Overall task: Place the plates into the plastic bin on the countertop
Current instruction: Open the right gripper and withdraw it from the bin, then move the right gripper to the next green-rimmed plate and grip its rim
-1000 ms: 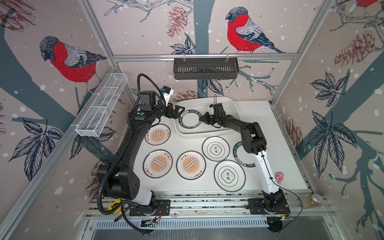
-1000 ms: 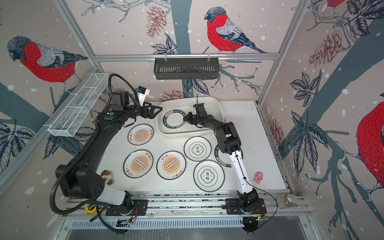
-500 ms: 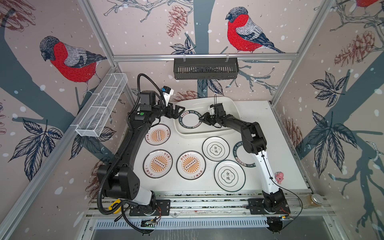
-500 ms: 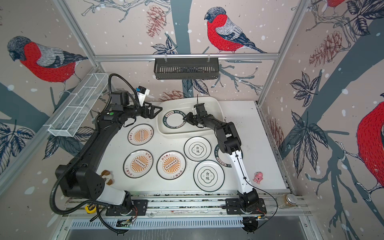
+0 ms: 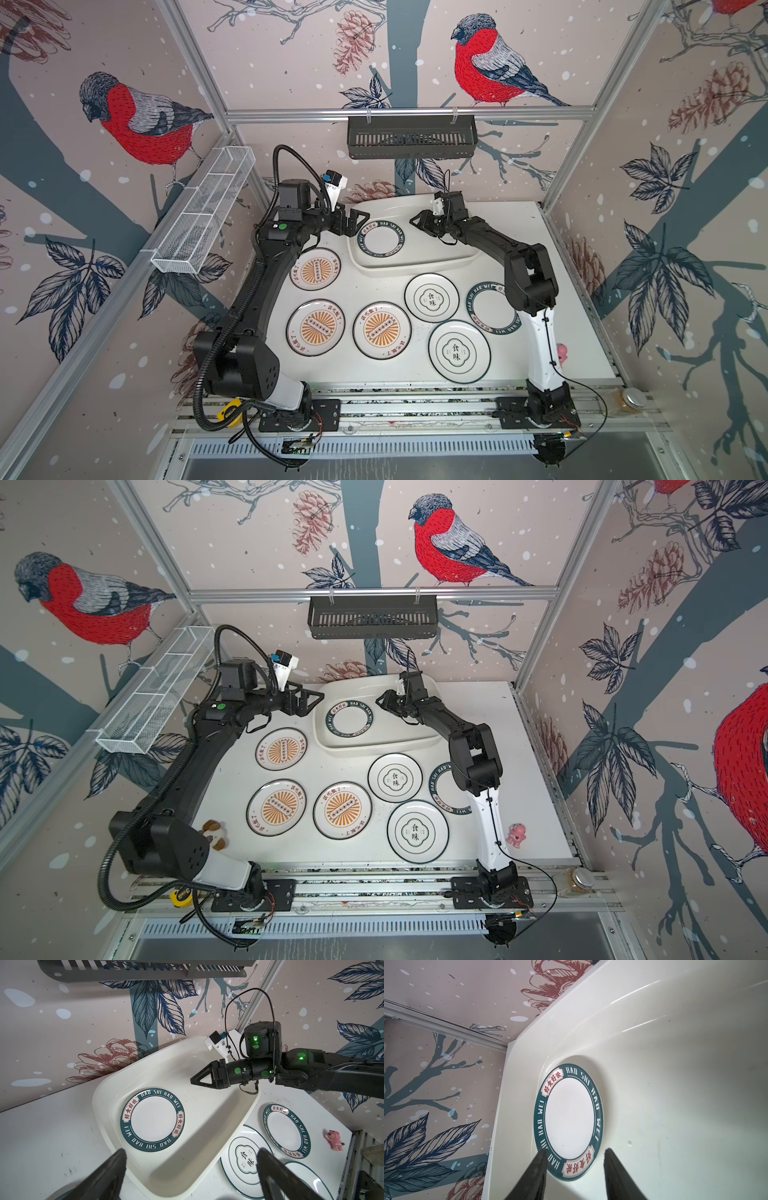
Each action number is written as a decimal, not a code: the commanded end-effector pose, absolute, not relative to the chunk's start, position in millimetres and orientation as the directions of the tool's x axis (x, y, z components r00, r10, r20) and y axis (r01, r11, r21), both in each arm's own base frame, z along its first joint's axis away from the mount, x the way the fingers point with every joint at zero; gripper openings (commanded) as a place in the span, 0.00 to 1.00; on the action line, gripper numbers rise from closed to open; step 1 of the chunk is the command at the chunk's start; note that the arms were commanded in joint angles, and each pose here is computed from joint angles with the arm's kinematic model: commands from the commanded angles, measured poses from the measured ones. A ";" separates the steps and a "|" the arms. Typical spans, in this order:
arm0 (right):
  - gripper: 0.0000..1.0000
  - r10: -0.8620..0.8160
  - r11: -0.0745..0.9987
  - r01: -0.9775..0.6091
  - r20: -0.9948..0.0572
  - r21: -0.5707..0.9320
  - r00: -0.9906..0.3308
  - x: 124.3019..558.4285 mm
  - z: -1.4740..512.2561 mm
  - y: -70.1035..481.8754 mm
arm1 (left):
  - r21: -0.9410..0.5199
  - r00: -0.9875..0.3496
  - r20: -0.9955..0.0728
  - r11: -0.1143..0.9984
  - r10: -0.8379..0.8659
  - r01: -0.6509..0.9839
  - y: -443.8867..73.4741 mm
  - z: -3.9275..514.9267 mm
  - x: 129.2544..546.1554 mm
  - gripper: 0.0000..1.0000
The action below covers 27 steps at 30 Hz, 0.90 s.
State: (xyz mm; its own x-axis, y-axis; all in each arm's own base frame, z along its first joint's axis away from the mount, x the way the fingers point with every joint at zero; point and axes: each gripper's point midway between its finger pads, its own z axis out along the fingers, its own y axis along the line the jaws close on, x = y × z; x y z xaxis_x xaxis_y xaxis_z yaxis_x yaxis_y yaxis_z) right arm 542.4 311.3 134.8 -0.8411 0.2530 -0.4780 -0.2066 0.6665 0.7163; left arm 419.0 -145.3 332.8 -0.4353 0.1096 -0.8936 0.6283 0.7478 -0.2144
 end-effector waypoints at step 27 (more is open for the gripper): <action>0.51 0.620 0.733 0.339 -0.375 0.589 -0.690 291.6 117.6 51.0 | -0.189 -0.405 -0.875 0.585 0.264 0.789 -192.6 308.9 392.8 0.97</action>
